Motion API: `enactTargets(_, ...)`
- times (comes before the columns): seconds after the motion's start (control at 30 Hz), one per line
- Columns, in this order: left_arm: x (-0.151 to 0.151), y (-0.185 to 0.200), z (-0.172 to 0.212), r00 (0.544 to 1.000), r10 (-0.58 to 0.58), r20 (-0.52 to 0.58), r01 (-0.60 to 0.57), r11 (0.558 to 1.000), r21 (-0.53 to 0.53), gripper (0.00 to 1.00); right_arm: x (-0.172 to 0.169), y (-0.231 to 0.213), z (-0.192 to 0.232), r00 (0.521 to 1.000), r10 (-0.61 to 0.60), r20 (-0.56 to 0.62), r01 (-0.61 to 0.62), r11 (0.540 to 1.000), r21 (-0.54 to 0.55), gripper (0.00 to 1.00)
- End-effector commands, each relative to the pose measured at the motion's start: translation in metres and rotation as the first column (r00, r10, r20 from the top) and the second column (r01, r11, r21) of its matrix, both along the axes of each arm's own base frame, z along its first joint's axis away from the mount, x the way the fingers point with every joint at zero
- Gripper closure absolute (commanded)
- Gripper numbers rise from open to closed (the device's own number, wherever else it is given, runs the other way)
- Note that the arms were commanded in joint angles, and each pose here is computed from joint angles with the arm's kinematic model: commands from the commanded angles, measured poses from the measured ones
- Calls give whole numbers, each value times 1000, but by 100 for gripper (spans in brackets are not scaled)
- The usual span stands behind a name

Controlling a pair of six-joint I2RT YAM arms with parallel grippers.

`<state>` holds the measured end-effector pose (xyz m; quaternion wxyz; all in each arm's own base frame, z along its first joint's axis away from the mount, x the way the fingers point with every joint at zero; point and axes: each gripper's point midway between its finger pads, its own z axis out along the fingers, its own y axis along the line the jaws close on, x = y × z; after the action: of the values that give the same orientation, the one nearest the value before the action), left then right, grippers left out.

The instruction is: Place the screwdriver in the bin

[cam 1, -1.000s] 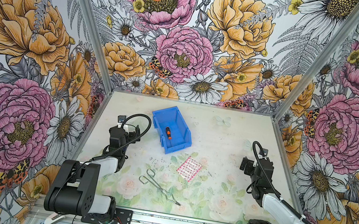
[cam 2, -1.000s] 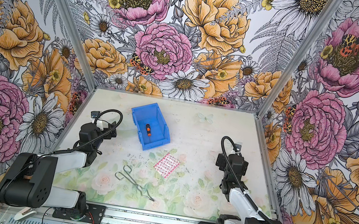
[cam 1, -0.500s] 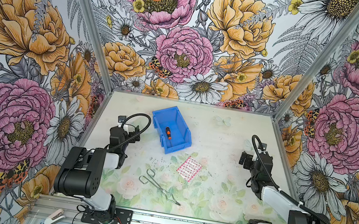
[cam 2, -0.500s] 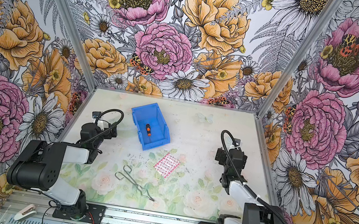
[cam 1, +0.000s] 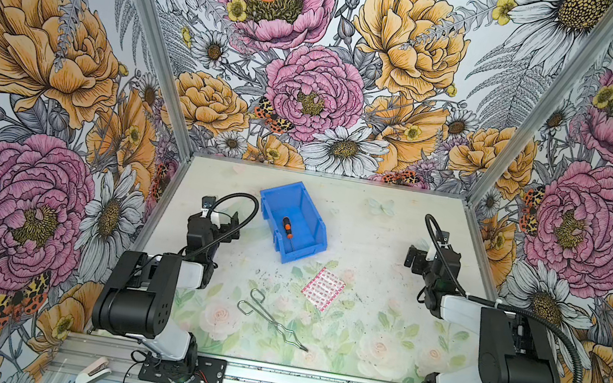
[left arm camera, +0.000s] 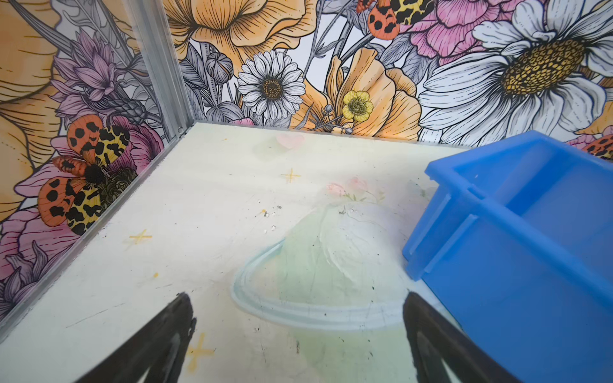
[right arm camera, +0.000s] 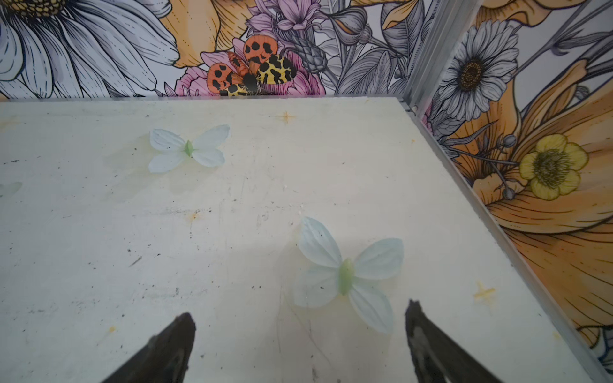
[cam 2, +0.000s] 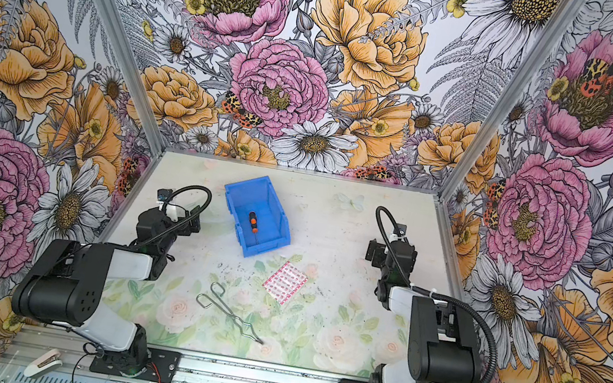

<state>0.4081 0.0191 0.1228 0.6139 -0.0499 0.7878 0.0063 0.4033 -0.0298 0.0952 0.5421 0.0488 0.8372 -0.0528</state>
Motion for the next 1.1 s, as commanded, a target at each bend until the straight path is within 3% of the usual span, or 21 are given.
enactTargets(0.0,0,-1,4,1000,-2,29,1,1000,14,1,-4,-4,20,984,-2,179,-2,1000,24,1)
enactTargets(0.2,-1,-1,4,999,6,34,-6,1000,16,1,-2,-4,15,991,-28,134,29,1000,0,1)
enactTargets(1.07,-1,-6,6,998,-23,56,22,1000,21,1,-3,-1,17,989,-28,144,30,999,-18,0)
